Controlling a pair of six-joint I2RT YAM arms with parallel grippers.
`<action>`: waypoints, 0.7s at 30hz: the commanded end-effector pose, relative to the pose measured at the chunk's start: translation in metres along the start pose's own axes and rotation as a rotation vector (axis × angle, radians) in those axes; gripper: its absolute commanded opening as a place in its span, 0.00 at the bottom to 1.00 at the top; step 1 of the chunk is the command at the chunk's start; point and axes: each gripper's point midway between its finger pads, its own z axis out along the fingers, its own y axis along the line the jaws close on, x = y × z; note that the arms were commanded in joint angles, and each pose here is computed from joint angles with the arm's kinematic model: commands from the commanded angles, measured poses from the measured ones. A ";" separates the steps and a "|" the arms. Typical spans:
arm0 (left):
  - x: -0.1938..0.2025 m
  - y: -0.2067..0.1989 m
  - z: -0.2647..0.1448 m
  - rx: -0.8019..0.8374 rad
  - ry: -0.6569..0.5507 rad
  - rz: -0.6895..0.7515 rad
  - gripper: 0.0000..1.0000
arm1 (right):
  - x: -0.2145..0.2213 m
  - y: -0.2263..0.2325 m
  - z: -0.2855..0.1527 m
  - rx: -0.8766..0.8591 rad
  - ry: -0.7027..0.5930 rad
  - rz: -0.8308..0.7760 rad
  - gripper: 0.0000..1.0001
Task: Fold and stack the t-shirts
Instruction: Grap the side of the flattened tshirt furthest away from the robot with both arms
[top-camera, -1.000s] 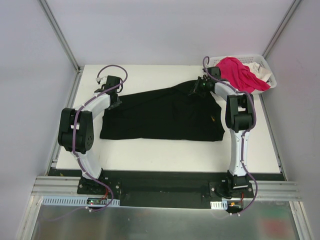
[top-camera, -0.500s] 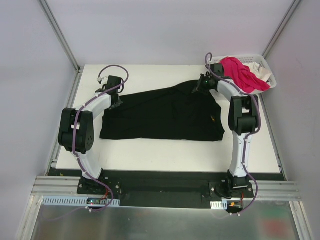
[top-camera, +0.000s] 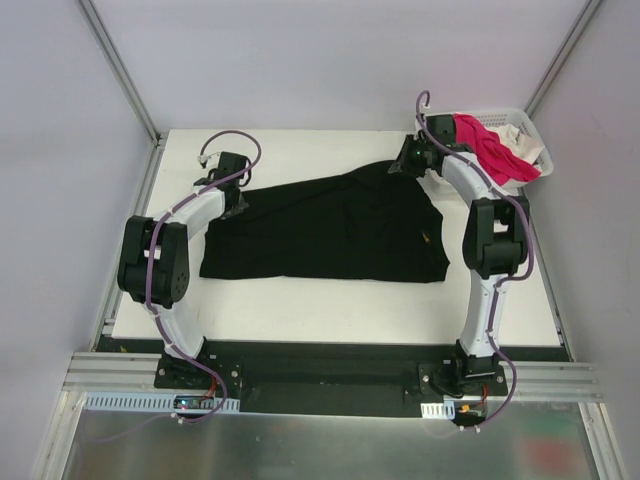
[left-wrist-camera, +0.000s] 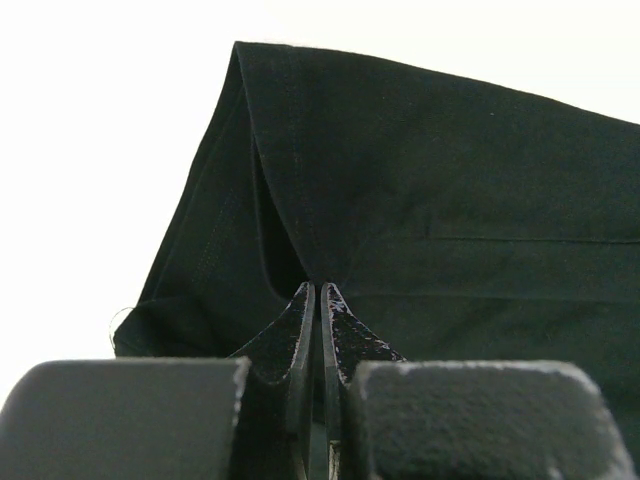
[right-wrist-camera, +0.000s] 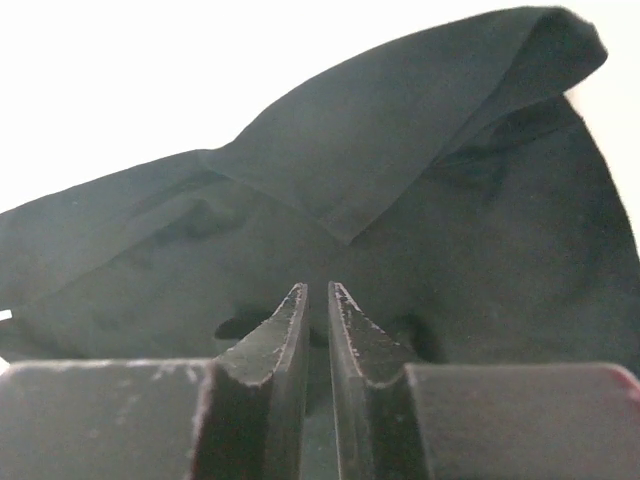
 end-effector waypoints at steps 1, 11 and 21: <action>-0.020 -0.003 -0.011 -0.004 -0.061 -0.004 0.00 | 0.015 -0.004 0.023 -0.008 0.052 0.019 0.21; -0.022 -0.004 -0.011 -0.003 -0.065 0.003 0.00 | 0.024 -0.004 0.044 -0.033 0.086 0.034 0.45; -0.022 -0.004 -0.010 -0.006 -0.067 0.009 0.00 | 0.028 0.006 0.057 -0.045 0.102 0.020 0.45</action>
